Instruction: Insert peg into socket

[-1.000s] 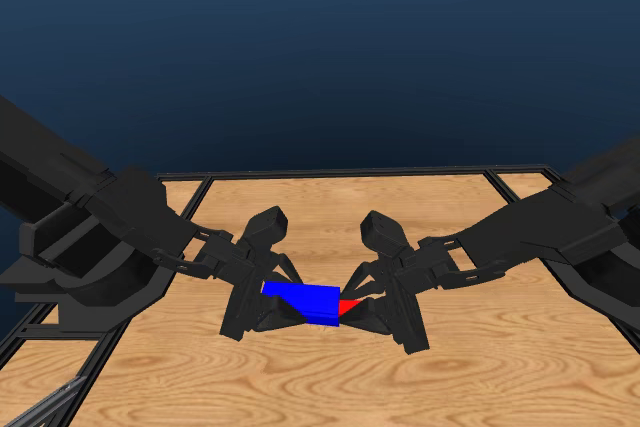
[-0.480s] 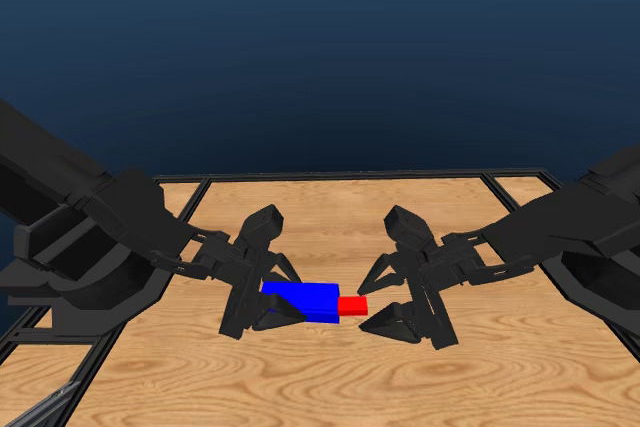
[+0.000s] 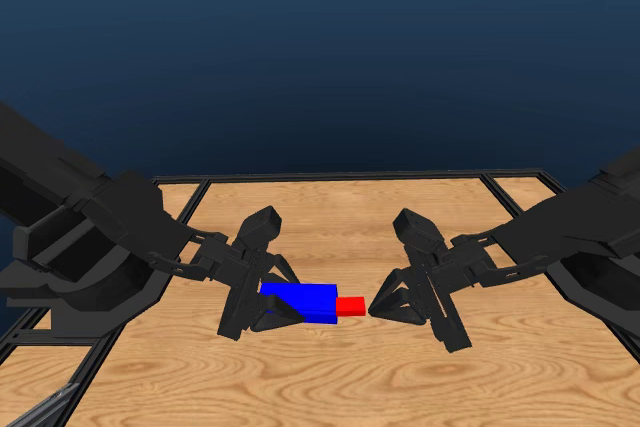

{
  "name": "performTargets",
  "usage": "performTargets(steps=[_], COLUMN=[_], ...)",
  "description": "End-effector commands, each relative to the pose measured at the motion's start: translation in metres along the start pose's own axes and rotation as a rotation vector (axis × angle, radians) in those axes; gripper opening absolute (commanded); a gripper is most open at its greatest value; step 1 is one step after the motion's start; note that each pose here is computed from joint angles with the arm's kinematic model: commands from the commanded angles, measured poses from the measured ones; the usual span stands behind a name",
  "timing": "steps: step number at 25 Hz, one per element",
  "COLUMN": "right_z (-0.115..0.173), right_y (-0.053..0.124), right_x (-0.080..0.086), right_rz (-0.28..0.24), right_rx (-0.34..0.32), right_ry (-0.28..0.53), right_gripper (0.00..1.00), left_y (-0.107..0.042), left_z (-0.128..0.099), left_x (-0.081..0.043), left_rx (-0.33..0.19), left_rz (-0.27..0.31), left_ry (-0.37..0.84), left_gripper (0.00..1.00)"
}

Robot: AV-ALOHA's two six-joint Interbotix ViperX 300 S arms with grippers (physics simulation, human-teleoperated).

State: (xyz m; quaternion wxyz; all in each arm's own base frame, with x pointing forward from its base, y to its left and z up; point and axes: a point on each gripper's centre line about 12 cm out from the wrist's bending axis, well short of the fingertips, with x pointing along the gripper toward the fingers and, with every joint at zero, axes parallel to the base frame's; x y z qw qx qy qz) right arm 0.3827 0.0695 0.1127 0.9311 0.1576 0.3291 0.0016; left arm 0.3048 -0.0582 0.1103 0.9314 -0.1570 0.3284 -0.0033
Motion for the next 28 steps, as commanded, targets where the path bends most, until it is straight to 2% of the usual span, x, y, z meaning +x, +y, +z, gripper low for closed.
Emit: performTargets(steps=[1, 4, 14, 19, 21, 22, 26, 28], right_z=[0.020, 0.018, 0.043, 0.047, 0.040, 0.045, 0.032, 0.033], right_y=[0.011, 0.010, 0.013, 0.012, 0.010, 0.011, 0.006, 0.008], right_x=[0.000, 0.007, 0.020, 0.021, 0.023, 0.021, 0.018, 0.011], right_rz=[0.032, 0.028, 0.033, 0.034, 0.026, 0.031, 0.018, 0.030], right_rx=[-0.016, -0.019, -0.057, -0.051, -0.049, -0.045, -0.024, -0.011], right_ry=[-0.075, -0.070, -0.117, -0.127, -0.109, -0.126, -0.108, -0.150], right_gripper=[0.00, 0.00, 0.00, 0.00, 0.00, 0.00, 0.00, 0.00], left_y=[-0.006, -0.006, -0.005, -0.006, -0.004, -0.006, -0.006, -0.004], left_z=[0.013, 0.015, 0.010, 0.010, 0.007, 0.010, 0.011, 0.007], left_x=[-0.001, -0.002, -0.001, -0.001, -0.001, 0.000, -0.002, -0.002], left_rx=[0.001, 0.001, -0.007, -0.004, -0.006, -0.005, -0.005, -0.004], left_rz=[-0.021, -0.025, -0.021, -0.026, -0.019, -0.024, -0.024, -0.021], left_ry=[-0.061, -0.073, -0.065, -0.073, -0.059, -0.070, -0.073, -0.064], left_gripper=[0.00, 0.00, 0.00, 0.00, 0.00, 0.00, 0.00, 0.00])
